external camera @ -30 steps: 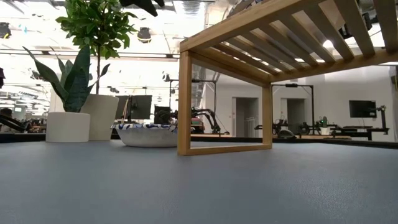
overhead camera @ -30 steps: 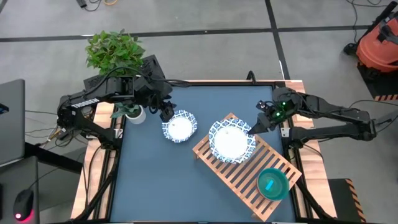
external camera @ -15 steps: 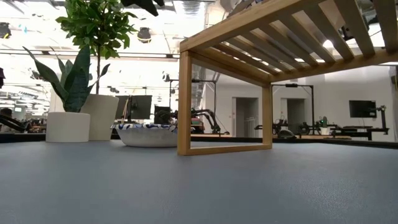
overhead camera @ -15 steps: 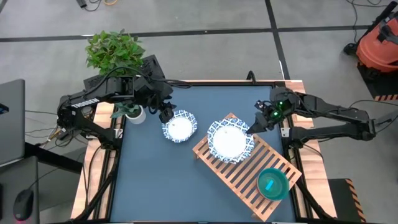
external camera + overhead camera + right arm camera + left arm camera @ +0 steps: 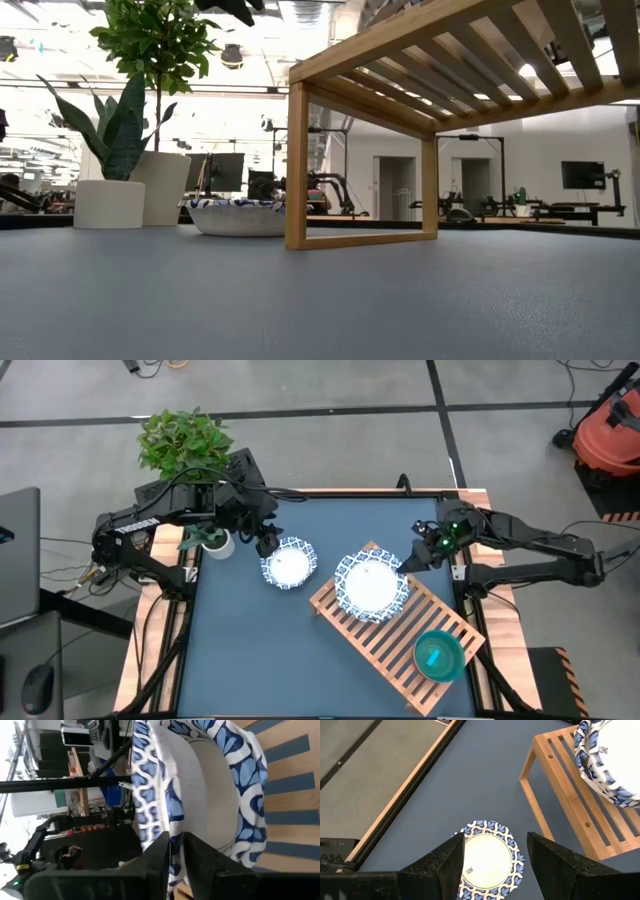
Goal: Place and stack bowls onto a shelf
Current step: Stack the large white bowl on top of the large white bowl on the shelf
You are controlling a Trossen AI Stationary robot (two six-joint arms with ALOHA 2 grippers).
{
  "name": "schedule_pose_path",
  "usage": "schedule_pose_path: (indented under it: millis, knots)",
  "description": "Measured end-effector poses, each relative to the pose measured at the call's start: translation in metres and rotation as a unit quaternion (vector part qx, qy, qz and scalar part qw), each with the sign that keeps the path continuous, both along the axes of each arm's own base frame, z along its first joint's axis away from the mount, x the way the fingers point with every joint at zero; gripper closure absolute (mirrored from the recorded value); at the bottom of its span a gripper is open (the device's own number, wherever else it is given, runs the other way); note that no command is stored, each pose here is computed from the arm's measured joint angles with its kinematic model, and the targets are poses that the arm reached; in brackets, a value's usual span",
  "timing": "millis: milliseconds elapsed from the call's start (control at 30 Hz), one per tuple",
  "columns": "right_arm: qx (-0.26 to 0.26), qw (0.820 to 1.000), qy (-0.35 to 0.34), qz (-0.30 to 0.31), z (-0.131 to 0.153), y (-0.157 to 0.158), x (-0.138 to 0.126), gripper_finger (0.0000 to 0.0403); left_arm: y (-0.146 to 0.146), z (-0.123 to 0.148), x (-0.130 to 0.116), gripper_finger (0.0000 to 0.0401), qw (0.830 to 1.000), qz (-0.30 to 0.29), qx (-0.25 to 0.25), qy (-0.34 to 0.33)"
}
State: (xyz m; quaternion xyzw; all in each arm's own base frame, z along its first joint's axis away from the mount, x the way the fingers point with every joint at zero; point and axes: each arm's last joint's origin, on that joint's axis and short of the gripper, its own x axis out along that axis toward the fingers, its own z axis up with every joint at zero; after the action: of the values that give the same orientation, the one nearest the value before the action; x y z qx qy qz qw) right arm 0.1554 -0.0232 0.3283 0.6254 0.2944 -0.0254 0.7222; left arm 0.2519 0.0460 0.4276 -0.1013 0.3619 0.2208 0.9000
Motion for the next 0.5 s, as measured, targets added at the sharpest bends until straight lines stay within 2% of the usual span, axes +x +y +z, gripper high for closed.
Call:
schedule_pose_path:
  millis: [300, 500]
  knots:
    - [0.022, 1.000, 0.002, -0.012, 0.003, 0.002, -0.007, 0.0256, 0.000, 0.000, 0.000, 0.0202, 1.000, -0.009, 0.000, 0.001]
    - [0.034, 0.998, 0.048, -0.008, -0.004, 0.004, -0.012, 0.0239, 0.000, 0.000, 0.000, 0.0202, 1.000, -0.013, 0.003, 0.003]
